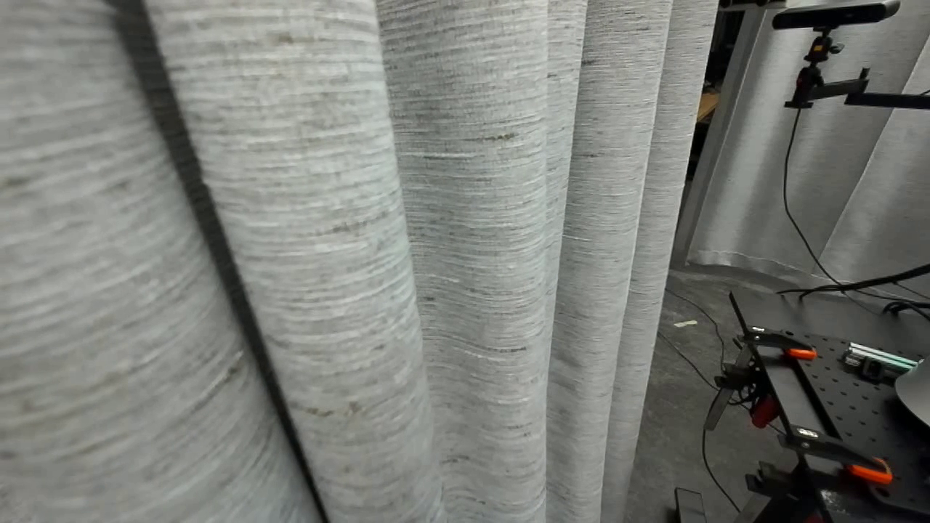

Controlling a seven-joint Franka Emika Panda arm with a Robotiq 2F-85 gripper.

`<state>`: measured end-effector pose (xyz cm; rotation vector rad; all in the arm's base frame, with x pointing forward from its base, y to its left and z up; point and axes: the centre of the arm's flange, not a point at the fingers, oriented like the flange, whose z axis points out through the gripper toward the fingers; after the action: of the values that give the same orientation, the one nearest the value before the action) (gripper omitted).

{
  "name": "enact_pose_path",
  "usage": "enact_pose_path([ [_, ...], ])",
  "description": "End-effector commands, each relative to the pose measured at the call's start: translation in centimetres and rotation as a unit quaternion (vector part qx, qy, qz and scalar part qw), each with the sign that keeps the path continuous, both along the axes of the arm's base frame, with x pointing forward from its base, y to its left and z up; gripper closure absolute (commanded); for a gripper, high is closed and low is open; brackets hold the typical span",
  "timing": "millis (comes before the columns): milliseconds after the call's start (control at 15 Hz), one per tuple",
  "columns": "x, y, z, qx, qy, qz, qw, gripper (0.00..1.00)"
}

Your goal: Close the curtain

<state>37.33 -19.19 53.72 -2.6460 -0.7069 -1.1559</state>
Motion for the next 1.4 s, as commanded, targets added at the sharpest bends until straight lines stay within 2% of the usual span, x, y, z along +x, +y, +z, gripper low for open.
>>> enact_pose_path([
  [0, 1.2, -0.6, -0.2, 0.01, -0.006, -0.016, 0.9998, 1.0],
  [400, 2.1, -1.1, -0.9, 0.036, 0.002, -0.054, 0.9979, 1.0],
  [733, 3.6, -2.9, -1.4, 0.043, 0.0, -0.093, 0.9948, 1.0],
  [1067, 5.6, -6.8, -1.6, 0.043, -0.004, -0.15, 0.9878, 1.0],
  [1333, 6.9, -10.3, -1.6, 0.039, -0.007, -0.202, 0.9786, 1.0],
])
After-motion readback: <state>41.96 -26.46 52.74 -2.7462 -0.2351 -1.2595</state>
